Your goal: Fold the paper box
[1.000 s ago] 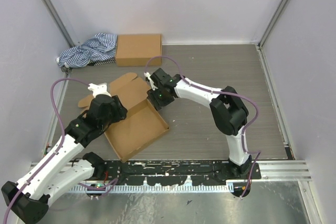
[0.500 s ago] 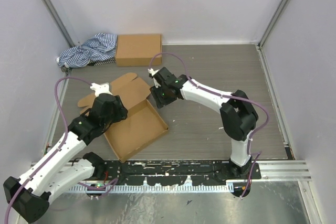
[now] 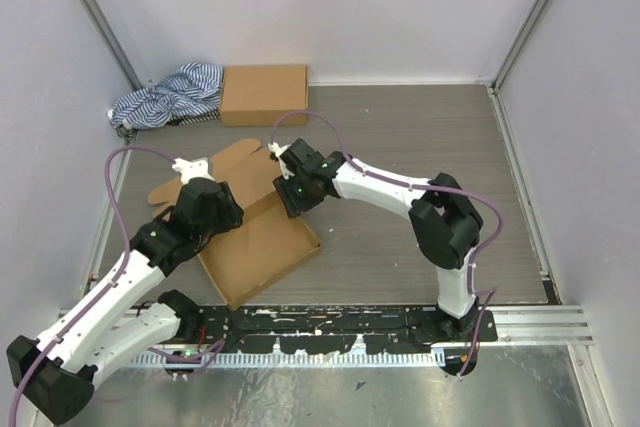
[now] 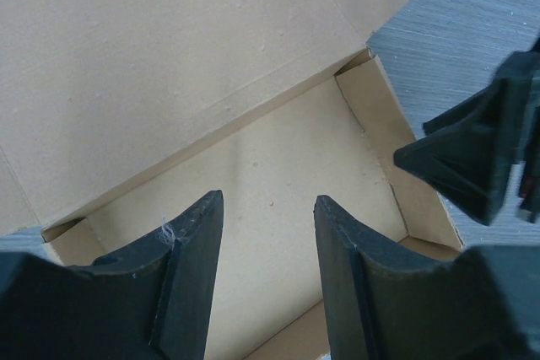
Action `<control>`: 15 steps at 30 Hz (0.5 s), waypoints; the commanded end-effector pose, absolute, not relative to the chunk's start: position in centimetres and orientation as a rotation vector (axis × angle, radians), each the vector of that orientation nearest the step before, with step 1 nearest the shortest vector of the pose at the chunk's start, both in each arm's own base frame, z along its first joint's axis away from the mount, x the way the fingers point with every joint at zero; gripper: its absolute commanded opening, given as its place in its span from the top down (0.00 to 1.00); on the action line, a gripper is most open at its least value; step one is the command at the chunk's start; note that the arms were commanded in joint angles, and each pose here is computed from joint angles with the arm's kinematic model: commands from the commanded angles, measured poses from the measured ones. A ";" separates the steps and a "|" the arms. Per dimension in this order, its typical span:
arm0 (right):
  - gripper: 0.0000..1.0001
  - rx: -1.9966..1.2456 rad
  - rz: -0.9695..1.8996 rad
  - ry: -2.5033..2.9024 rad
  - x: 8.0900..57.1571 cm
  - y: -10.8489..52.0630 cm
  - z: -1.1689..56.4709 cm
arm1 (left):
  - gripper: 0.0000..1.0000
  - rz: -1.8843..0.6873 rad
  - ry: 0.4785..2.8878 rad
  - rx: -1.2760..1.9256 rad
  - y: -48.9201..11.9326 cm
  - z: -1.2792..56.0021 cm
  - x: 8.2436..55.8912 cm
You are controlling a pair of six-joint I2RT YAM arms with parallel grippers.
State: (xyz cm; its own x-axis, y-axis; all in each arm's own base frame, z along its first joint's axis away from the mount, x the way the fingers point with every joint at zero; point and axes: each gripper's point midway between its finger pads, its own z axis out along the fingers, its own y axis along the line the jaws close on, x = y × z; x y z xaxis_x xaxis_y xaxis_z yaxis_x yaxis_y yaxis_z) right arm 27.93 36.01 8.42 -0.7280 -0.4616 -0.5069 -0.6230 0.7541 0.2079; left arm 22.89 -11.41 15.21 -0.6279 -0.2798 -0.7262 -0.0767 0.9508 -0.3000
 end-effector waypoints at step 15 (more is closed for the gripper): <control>0.99 -0.535 0.233 2.628 28.2 29.2 5.6 | 0.45 -0.256 2.233 -0.315 -11.1 15.8 23.9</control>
State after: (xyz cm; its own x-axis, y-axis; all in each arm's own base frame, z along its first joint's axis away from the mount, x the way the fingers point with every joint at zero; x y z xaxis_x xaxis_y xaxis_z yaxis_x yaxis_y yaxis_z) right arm 28.19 33.69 4.56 -0.7950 -0.4107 -0.4464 -0.5185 0.8421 0.1488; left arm 23.17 -11.11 14.56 -0.6333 -0.2853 -0.7194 -0.1119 0.9536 -0.2797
